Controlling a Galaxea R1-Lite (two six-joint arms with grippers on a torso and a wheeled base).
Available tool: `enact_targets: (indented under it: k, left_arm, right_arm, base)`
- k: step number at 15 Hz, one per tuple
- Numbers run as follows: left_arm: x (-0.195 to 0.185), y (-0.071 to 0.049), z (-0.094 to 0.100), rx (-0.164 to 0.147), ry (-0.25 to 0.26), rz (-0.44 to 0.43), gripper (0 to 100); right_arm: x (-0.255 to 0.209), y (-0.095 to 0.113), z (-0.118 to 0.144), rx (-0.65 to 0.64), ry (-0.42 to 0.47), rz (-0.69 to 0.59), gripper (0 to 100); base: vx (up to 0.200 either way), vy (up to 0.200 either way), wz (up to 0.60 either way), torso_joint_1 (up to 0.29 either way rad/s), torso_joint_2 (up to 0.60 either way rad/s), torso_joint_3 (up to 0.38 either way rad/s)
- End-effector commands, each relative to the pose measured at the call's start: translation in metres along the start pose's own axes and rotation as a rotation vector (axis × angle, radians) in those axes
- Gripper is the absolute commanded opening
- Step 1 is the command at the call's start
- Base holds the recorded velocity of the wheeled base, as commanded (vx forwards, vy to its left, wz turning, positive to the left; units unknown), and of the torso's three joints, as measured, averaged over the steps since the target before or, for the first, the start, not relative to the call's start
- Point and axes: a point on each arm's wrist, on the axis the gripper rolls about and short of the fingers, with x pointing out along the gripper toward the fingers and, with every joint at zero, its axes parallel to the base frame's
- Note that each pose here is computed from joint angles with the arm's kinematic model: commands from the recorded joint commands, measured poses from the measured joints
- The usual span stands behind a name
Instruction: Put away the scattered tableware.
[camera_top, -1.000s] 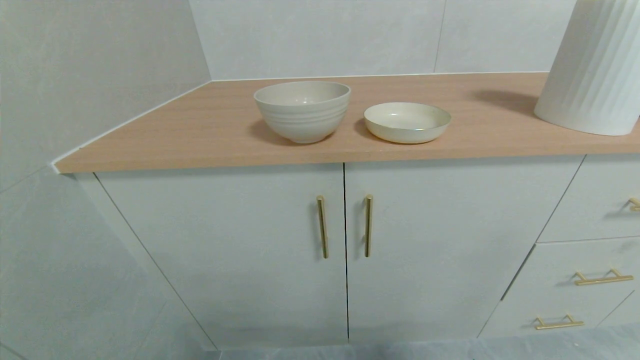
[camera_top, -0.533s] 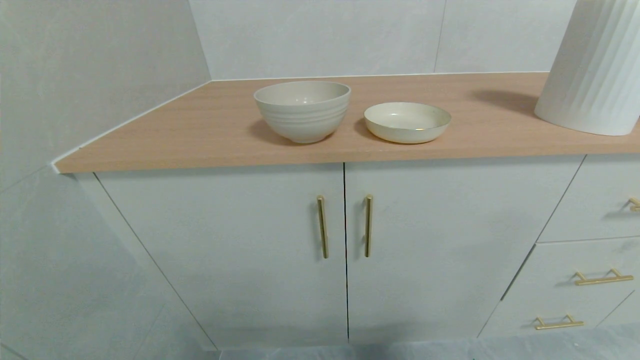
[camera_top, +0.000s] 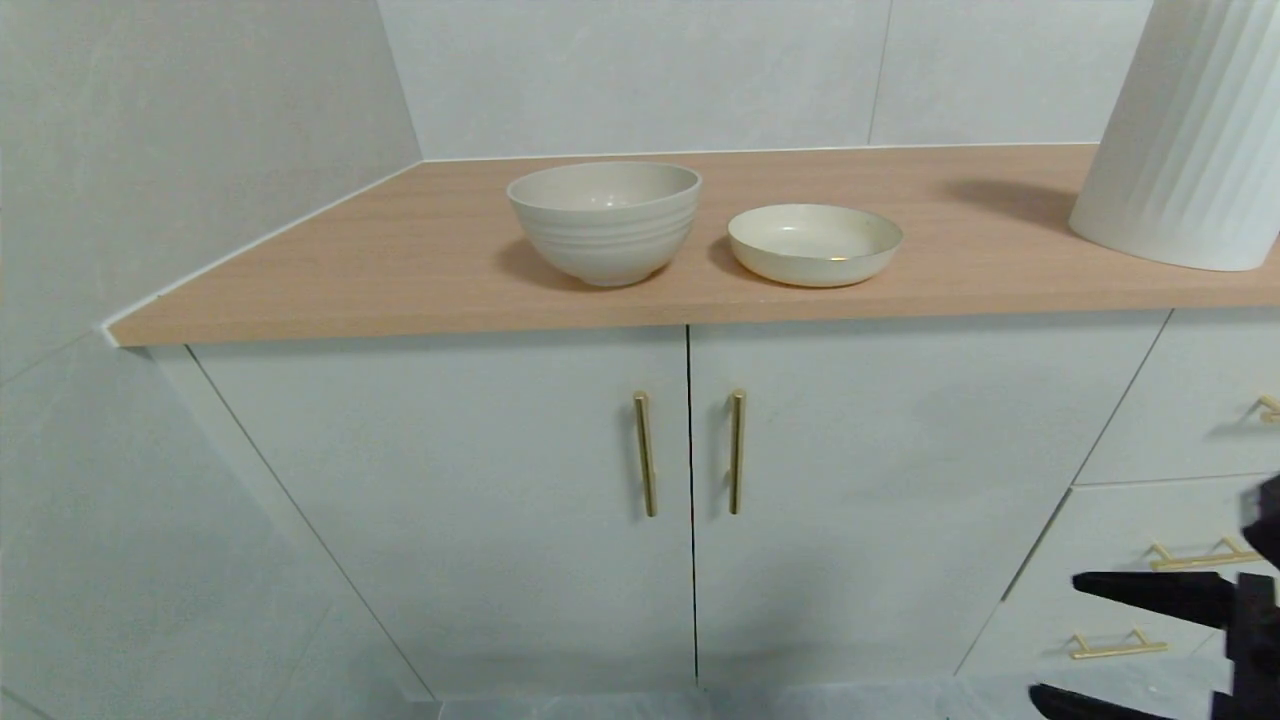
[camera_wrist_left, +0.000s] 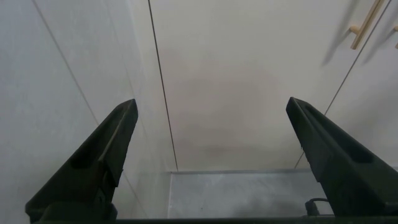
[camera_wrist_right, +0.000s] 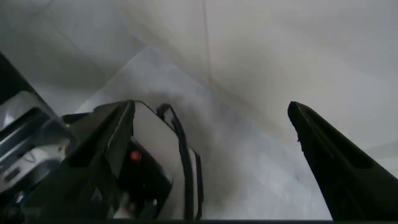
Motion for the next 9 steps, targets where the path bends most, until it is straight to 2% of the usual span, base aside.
enact_targets:
  k: [1,4,7,9]
  left_arm:
    - [0.0,0.0,0.0,0.0,-0.001,0.001,100]
    - [0.0,0.0,0.0,0.0,-0.001,0.001,100]
    - [0.0,0.0,0.0,0.0,-0.001,0.001,100]
    - [0.0,0.0,0.0,0.0,-0.001,0.001,100]
  right_arm:
    - [0.076,-0.004,0.006,-0.032,0.051,0.096,100]
    - [0.107,0.005,0.011,-0.068,-0.024,0.104,100]
    - [0.143,0.02,0.032,0.048,-0.098,0.164,100]
    - [0.154,0.023,0.041,0.127,-0.118,0.186,100]
  base:
    - [0.0,0.0,0.0,0.0,0.0,0.0]
    - [0.0,0.0,0.0,0.0,0.0,0.0]
    - [0.0,0.0,0.0,0.0,0.0,0.0]
    - [0.0,0.0,0.0,0.0,0.0,0.0]
